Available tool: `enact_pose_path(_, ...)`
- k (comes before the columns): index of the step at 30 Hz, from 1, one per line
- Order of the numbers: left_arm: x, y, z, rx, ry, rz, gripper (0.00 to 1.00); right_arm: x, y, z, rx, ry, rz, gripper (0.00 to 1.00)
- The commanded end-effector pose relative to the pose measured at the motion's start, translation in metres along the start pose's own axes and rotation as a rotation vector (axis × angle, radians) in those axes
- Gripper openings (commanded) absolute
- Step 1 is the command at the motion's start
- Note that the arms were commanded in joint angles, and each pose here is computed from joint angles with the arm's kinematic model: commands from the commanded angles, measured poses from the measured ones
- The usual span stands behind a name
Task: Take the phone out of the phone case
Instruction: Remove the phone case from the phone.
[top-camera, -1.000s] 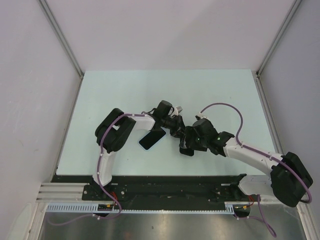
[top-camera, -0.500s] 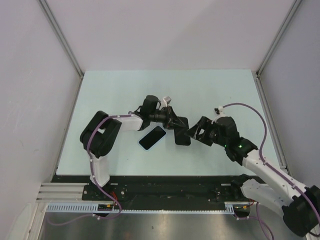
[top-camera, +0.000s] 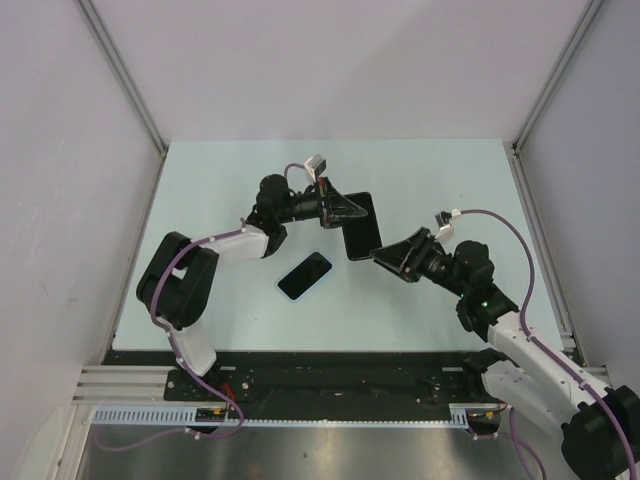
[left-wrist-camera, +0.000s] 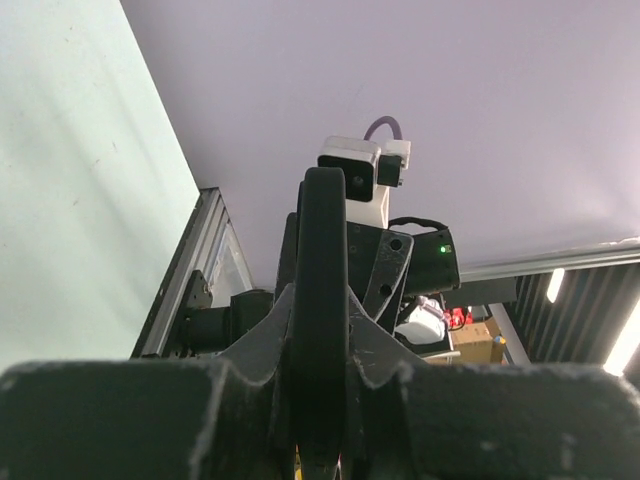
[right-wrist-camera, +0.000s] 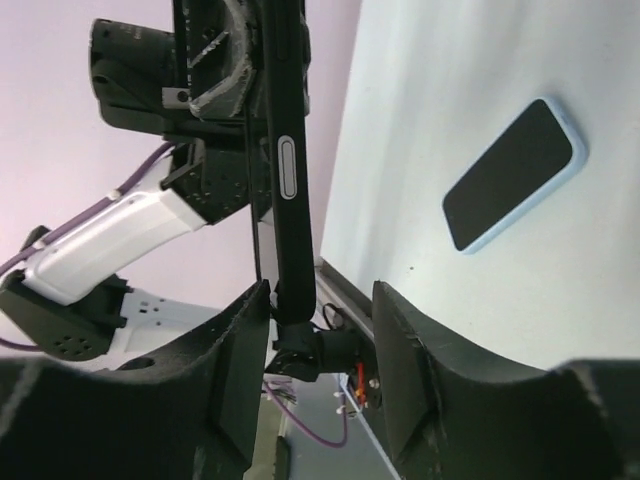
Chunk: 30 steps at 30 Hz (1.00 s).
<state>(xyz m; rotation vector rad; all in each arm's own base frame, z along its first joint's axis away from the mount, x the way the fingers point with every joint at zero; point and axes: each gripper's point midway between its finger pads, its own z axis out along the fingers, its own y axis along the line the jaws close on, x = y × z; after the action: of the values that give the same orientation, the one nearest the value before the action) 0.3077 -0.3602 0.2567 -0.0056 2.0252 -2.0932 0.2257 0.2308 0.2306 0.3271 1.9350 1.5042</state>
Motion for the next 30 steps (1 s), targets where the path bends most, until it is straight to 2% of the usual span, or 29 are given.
enact_pose_path(1,0.007,-0.052,-0.006,0.113,0.018,0.081,0.00,-0.009,0.031,-0.002,-0.148,-0.030,0.026,0.46)
enact_pose_path(3,0.008,-0.053,-0.007,0.115,0.019,0.079,0.00,-0.011,0.034,-0.003,-0.169,-0.045,0.028,0.42)
enact_pose_path(9,0.007,-0.059,-0.008,0.132,0.014,0.079,0.00,-0.016,0.039,-0.003,-0.208,-0.069,0.065,0.17)
enact_pose_path(10,0.007,-0.059,-0.009,0.132,0.015,0.076,0.00,-0.016,0.037,-0.003,-0.204,-0.072,0.073,0.00)
enact_pose_path(13,0.008,-0.059,-0.010,0.133,0.013,0.073,0.00,-0.016,0.044,-0.007,-0.247,-0.078,0.065,0.00)
enact_pose_path(18,0.012,-0.064,-0.013,0.154,0.026,0.040,0.00,-0.014,0.079,-0.023,-0.449,-0.095,-0.070,0.00)
enact_pose_path(24,0.024,-0.093,-0.028,0.271,0.039,-0.014,0.00,-0.006,0.104,-0.041,-0.638,-0.107,-0.239,0.00)
enact_pose_path(25,0.027,-0.105,-0.032,0.314,0.039,0.014,0.00,-0.005,0.119,-0.055,-0.745,-0.149,-0.287,0.00)
enact_pose_path(28,0.032,-0.122,-0.040,0.367,0.031,0.010,0.00,-0.013,0.117,-0.067,-0.814,-0.235,-0.253,0.00)
enact_pose_path(30,0.034,-0.128,-0.043,0.383,0.017,0.019,0.00,-0.017,0.114,-0.061,-0.802,-0.242,-0.230,0.00)
